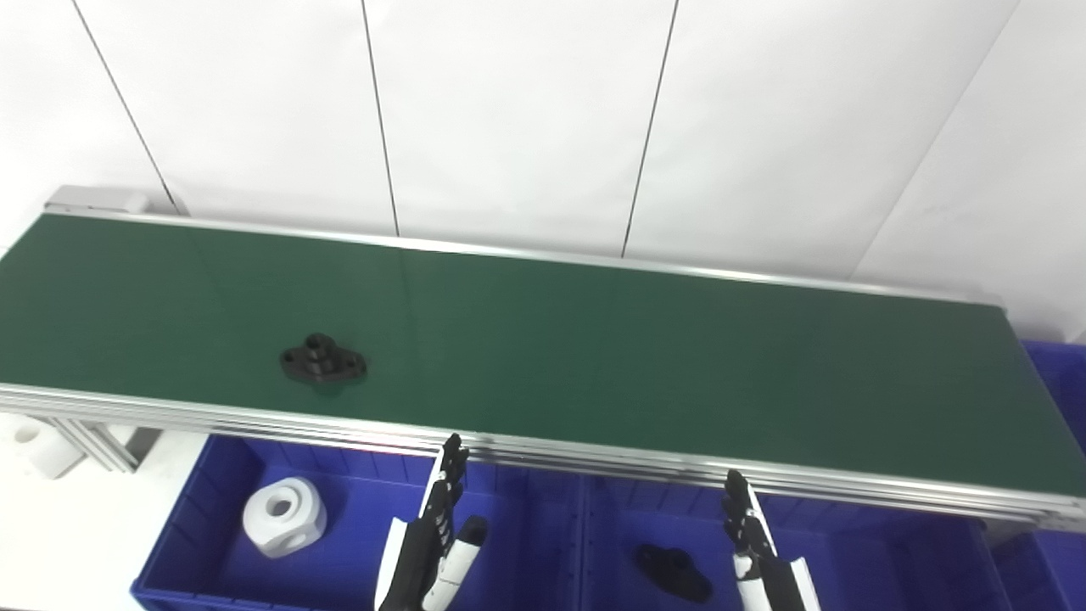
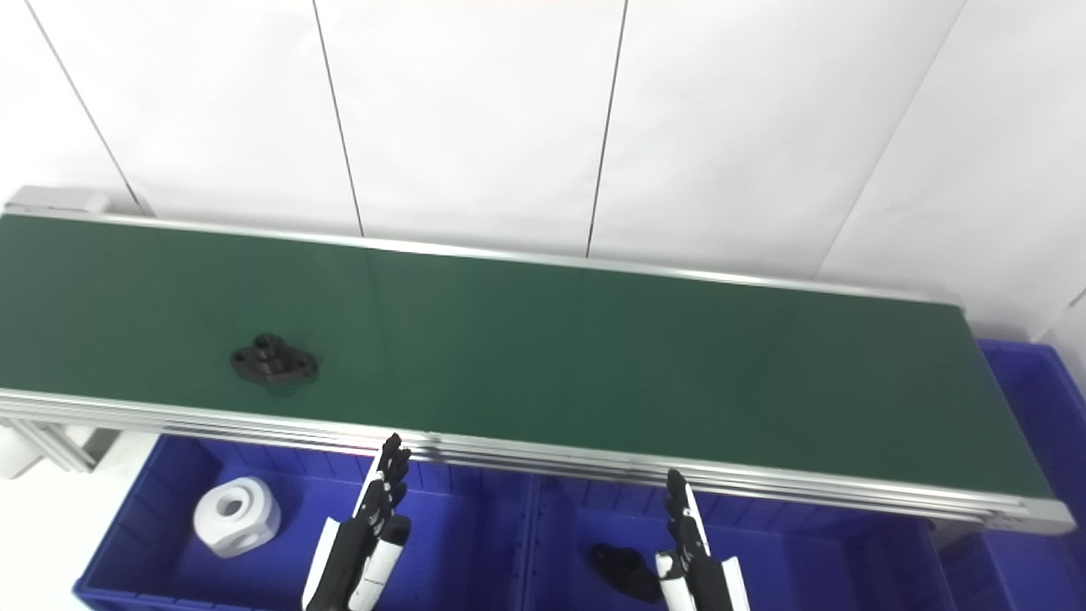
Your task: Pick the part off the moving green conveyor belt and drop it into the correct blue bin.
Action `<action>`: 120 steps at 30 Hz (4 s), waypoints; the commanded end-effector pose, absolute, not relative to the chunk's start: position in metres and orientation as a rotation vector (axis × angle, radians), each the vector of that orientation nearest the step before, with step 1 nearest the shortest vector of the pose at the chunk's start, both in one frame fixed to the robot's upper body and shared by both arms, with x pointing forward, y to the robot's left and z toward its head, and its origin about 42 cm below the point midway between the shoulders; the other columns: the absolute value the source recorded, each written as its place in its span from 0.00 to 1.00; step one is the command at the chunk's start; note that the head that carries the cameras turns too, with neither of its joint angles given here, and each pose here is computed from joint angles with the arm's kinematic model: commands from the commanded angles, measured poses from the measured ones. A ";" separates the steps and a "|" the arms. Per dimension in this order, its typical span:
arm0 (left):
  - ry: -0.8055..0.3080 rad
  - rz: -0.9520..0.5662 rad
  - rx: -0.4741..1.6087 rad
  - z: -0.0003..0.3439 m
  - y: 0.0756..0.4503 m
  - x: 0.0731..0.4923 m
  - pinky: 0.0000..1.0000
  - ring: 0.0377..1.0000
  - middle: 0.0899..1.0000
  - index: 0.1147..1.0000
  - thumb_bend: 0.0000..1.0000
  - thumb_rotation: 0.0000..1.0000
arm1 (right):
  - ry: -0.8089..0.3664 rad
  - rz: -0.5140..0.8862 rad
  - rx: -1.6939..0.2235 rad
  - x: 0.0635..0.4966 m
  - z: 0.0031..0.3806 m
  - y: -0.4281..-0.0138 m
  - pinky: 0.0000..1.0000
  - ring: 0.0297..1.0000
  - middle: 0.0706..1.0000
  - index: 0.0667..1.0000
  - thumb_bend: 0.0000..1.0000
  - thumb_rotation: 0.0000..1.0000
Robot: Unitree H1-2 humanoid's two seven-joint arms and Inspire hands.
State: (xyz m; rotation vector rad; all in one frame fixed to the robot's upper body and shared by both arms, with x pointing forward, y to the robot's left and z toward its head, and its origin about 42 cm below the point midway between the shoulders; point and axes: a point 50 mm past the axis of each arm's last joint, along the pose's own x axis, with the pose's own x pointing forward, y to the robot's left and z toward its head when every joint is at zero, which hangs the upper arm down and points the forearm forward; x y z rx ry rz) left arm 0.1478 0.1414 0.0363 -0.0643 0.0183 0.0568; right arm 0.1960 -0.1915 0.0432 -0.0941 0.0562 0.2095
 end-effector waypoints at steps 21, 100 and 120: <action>-0.046 0.066 -0.085 0.036 0.124 0.162 1.00 1.00 0.97 1.00 0.79 0.87 | -0.154 0.247 -0.285 0.219 0.081 -0.194 0.97 1.00 1.00 1.00 0.77 0.80; -0.117 0.000 -0.083 0.062 0.088 0.151 0.91 0.95 0.97 1.00 0.71 0.78 | -0.078 0.447 -1.051 0.418 0.101 0.017 0.28 0.35 0.45 0.63 0.90 0.42; -0.119 0.002 -0.114 0.066 0.084 0.150 0.89 0.94 0.96 1.00 0.73 0.74 | -0.205 0.574 -1.126 0.401 0.080 0.020 0.36 0.44 0.53 0.64 0.80 0.38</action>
